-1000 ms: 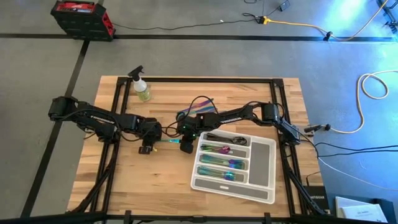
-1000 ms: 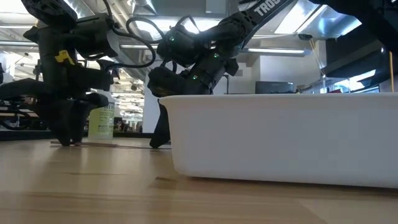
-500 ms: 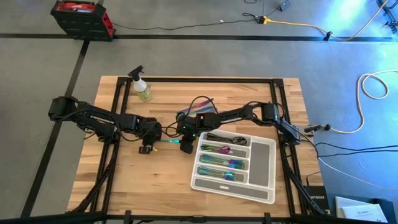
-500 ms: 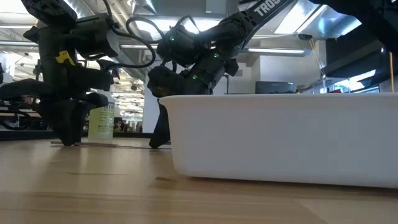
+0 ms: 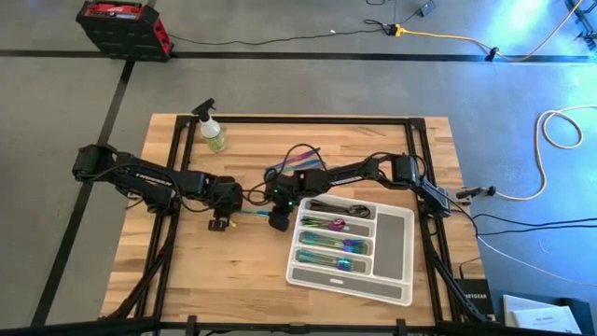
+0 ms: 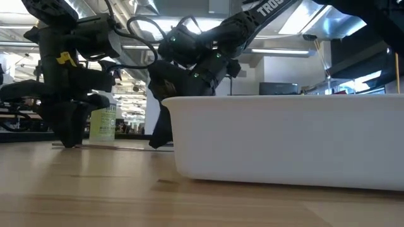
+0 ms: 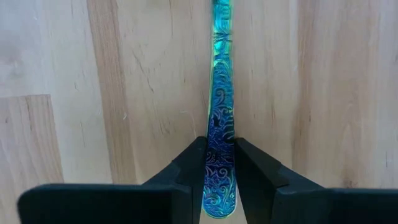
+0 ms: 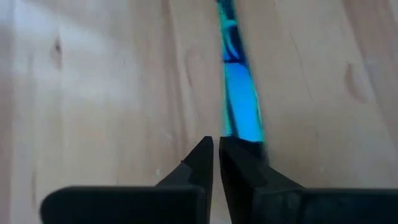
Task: Sort silverware
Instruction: Put the purple knife into the white silverware tray
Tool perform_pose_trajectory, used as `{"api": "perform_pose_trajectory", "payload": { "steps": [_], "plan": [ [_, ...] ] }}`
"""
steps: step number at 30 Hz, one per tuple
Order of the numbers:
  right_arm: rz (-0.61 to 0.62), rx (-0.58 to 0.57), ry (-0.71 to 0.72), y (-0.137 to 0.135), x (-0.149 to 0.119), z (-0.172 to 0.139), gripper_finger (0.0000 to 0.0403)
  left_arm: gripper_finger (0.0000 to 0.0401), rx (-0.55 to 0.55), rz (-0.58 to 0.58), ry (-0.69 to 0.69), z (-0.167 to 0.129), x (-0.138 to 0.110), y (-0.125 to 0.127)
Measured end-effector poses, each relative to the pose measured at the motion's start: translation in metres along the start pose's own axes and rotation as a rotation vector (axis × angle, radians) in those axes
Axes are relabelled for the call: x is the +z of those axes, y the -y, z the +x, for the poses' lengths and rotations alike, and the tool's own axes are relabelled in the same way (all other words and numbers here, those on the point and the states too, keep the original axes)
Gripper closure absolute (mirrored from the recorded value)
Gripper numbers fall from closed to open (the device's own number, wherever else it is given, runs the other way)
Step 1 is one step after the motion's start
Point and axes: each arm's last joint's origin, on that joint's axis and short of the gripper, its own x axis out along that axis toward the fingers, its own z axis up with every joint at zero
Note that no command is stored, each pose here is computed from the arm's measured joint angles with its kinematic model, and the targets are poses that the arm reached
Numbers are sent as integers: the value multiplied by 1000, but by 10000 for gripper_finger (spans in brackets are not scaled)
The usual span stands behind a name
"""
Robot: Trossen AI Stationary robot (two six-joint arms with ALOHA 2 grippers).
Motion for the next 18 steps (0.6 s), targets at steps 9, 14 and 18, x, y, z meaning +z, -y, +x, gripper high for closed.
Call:
{"api": "perform_pose_trajectory", "payload": {
  "steps": [9, 14, 18],
  "plan": [
    [-75, -6, 96, -22, 36, -23, 388, 340, -21, 18, 0, 0, 0, 2],
    [-170, -139, 35, -32, 49, -46, 388, 340, -29, 32, 1, 0, 0, 4],
    [-216, -218, -16, -41, 57, -66, 388, 340, -33, 33, 0, 0, 0, 4]
  ]
}}
